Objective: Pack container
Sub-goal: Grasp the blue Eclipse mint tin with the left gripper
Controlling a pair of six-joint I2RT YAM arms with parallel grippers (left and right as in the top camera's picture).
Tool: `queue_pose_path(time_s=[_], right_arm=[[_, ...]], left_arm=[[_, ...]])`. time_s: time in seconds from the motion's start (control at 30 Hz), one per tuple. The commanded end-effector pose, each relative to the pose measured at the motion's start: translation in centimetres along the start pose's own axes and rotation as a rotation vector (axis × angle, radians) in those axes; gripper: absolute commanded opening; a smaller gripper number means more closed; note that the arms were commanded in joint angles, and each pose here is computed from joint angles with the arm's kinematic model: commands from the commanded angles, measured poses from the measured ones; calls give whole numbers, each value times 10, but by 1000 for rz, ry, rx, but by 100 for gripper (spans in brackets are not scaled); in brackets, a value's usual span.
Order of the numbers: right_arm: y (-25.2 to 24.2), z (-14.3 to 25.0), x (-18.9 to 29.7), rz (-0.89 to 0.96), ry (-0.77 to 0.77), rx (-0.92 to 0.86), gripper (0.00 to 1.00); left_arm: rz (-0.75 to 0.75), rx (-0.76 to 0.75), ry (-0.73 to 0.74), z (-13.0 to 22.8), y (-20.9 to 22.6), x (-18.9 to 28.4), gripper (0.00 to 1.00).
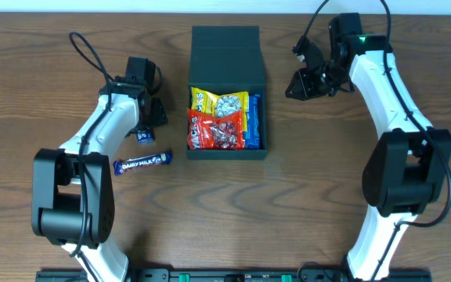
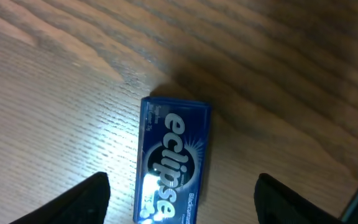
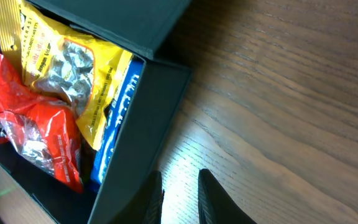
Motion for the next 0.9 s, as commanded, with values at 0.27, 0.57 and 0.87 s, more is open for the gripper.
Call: queue_pose_path(time_s=[0.27, 0.57, 0.87], right_arm=[[2, -4, 8, 7, -17, 3, 19], [3, -1, 8, 0, -2, -6, 17], [-13, 1, 19, 21, -26, -75, 7]], left_arm=[[-29, -48, 38, 7, 13, -29, 61], [13, -57, 86, 11, 11, -38, 44], [20, -56, 78, 1, 5, -28, 31]])
Point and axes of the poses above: each gripper's point midway between its finger pads, its own x axis back along the fingers, its own y axis along the line the jaws close on, z = x × y, the point moved 6 cm from there along x, back along the fingers, and after that the axes turned 12 degrees about x, right-handed, at the moved point
